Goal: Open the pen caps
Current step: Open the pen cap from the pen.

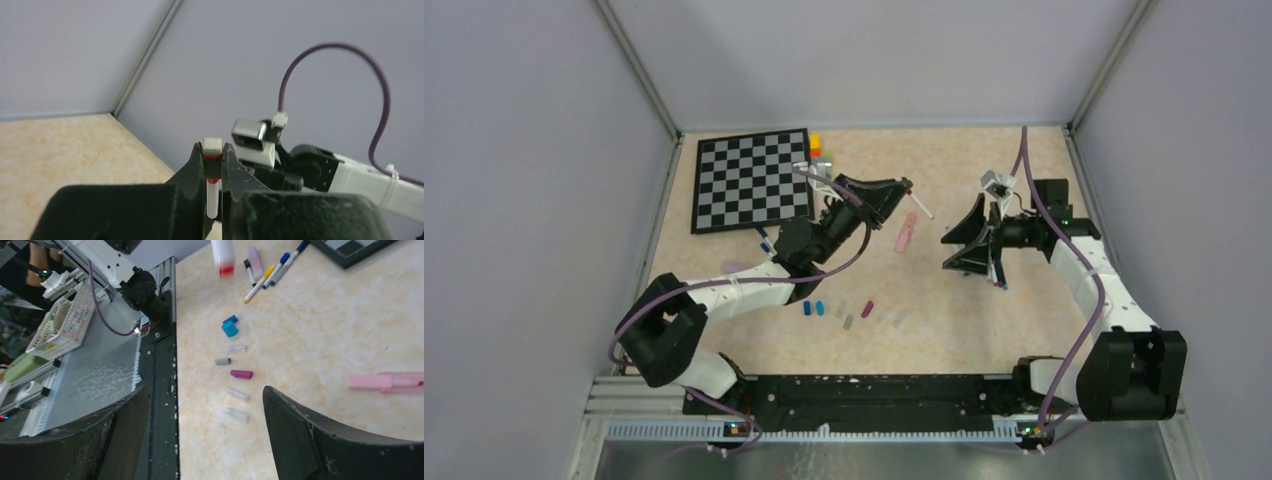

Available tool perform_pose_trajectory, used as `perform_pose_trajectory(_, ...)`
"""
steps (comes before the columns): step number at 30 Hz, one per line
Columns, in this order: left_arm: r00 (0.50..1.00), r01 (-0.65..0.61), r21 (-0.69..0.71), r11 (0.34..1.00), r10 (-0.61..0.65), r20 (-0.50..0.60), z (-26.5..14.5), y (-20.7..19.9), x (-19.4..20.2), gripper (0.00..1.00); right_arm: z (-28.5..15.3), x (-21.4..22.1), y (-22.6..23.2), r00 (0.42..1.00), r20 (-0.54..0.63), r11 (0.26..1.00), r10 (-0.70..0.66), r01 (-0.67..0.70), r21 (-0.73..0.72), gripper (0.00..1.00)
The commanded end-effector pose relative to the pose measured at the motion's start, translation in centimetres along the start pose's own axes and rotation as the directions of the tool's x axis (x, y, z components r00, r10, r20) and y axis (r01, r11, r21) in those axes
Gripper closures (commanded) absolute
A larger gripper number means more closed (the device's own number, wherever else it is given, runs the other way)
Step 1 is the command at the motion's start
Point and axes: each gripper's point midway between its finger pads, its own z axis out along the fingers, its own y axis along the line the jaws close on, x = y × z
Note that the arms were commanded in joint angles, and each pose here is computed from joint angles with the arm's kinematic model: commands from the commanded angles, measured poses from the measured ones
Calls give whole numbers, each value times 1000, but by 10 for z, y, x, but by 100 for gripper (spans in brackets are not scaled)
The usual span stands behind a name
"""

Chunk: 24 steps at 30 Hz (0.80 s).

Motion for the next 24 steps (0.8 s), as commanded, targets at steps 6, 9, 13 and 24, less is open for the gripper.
perform_pose_trajectory(6,992,107,101,989,-99,-75,-14,-23,50,100,-1,-43,4,979,10,979,-202,202,13,19)
perform_pose_trajectory(9,989,123,107,987,-113,-95,-15,-25,62,100,7,-48,6,980,2,980,-197,197,6,20)
perform_pose_trajectory(13,987,136,105,985,-125,-104,-17,-25,70,100,14,-52,11,987,3,987,-163,163,-10,25)
perform_pose_trajectory(24,982,161,99,982,-149,-115,-20,-23,81,100,23,-59,13,991,26,991,-133,134,-30,57)
